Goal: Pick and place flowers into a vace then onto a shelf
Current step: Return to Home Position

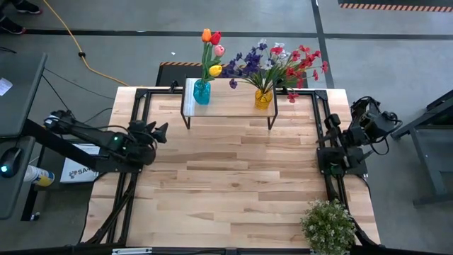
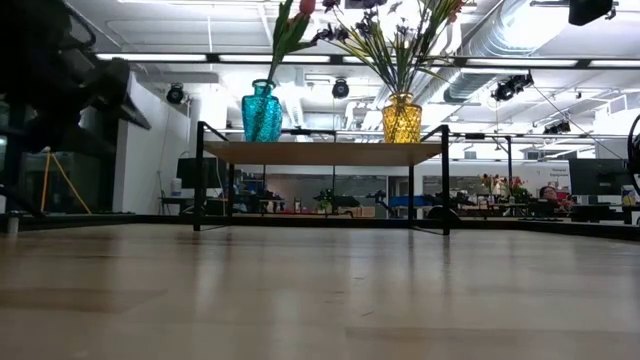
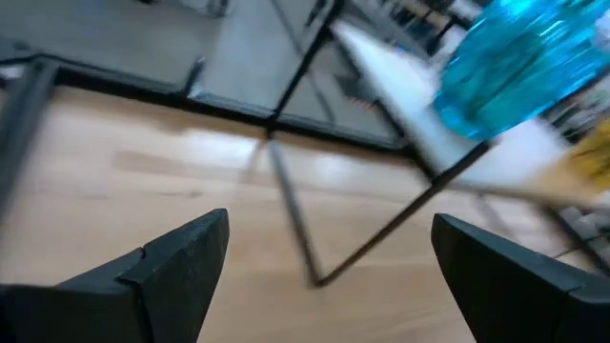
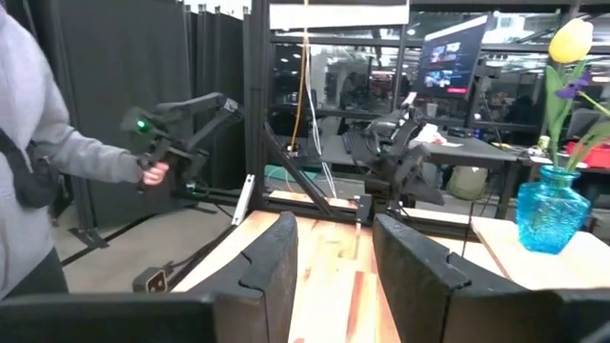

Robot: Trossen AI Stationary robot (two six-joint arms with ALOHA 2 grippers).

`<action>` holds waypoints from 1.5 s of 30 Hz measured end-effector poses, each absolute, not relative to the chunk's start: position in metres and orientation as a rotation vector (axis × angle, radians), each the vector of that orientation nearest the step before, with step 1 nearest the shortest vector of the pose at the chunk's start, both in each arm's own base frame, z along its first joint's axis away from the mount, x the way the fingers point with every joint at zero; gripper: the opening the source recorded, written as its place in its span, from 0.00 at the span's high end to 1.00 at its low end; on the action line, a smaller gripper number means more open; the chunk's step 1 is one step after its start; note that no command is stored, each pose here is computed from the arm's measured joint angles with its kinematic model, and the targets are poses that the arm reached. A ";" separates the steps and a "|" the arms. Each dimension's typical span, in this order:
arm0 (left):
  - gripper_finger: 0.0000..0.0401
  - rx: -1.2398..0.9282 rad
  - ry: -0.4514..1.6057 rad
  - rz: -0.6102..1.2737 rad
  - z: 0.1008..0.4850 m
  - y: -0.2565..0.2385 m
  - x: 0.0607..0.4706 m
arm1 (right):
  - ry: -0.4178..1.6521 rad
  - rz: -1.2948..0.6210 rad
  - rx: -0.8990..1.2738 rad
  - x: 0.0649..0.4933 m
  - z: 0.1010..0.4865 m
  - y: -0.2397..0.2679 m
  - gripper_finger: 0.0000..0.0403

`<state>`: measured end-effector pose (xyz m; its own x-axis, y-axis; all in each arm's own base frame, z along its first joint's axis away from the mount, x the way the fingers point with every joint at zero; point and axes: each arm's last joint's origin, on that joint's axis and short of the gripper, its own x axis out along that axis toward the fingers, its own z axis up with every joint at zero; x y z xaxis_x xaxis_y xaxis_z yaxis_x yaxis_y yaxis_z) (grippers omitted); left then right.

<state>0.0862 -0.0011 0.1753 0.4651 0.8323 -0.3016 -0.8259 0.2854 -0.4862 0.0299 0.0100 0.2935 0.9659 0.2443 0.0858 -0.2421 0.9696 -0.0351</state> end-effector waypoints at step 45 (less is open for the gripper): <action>0.01 -0.391 0.093 0.681 0.164 0.042 0.114 | -0.022 0.315 0.053 0.030 0.285 0.013 0.68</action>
<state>0.1141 0.0419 0.1635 0.7758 0.5951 -0.2099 -0.6296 0.7073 -0.3214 0.0302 0.0131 0.2854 0.9505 0.3091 0.0301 -0.3103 0.9494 0.0491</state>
